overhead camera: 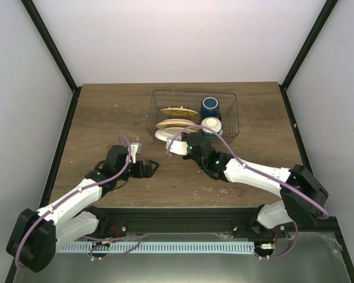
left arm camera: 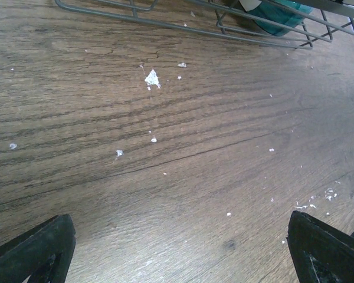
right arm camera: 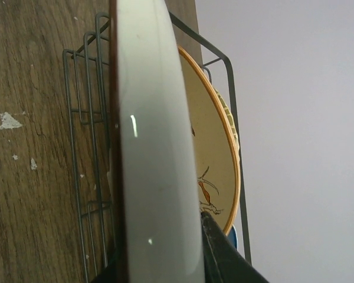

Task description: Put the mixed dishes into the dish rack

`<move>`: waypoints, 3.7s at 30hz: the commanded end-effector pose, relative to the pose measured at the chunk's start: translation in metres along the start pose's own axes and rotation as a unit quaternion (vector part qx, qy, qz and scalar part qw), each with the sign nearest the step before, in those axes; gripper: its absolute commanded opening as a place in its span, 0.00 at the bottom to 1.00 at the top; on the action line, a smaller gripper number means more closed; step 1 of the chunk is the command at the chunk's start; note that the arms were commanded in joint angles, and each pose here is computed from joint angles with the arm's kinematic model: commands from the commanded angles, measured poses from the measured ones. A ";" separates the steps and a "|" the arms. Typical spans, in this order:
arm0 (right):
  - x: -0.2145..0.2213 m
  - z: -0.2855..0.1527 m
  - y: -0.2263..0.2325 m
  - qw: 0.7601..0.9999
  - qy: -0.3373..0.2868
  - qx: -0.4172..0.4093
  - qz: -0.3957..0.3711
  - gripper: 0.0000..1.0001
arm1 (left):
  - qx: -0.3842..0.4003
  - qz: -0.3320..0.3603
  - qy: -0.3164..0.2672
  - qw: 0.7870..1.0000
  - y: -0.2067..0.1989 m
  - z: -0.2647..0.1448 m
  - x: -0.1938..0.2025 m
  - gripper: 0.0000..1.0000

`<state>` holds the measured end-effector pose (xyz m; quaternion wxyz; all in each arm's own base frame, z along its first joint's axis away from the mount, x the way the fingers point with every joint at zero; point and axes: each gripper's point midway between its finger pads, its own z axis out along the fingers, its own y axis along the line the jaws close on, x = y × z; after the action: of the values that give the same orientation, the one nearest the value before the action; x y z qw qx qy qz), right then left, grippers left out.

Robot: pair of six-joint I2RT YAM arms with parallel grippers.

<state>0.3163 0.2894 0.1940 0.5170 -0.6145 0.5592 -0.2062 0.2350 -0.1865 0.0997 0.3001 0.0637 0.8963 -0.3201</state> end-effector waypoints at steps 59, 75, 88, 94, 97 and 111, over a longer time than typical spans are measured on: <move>0.008 0.051 -0.022 0.994 0.045 -0.059 0.082 0.75 | 0.020 -0.001 0.001 1.000 -0.006 0.001 0.001 1.00; 0.019 -0.006 -0.054 0.954 0.075 -0.041 0.289 1.00 | 0.015 0.000 -0.011 1.000 -0.022 0.002 -0.038 1.00; 0.097 -0.032 -0.161 0.875 0.094 0.062 0.471 1.00 | -0.016 0.020 -0.071 0.997 -0.035 -0.035 -0.130 1.00; 0.209 -0.034 -0.193 0.787 0.152 0.117 0.587 1.00 | -0.004 -0.063 -0.104 0.992 0.015 -0.053 -0.185 1.00; 0.264 -0.035 -0.194 0.740 0.173 0.136 0.636 1.00 | -0.007 -0.110 -0.118 0.987 0.051 -0.050 -0.204 1.00; 0.374 -0.024 -0.112 0.648 0.249 0.156 0.702 1.00 | -0.176 -0.133 -0.108 0.969 0.146 -0.026 -0.206 1.00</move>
<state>0.4529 -0.0785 0.1819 0.4214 0.1167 0.8989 -0.0273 0.4298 -0.0512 0.1624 0.3480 -0.1436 0.8955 -0.2374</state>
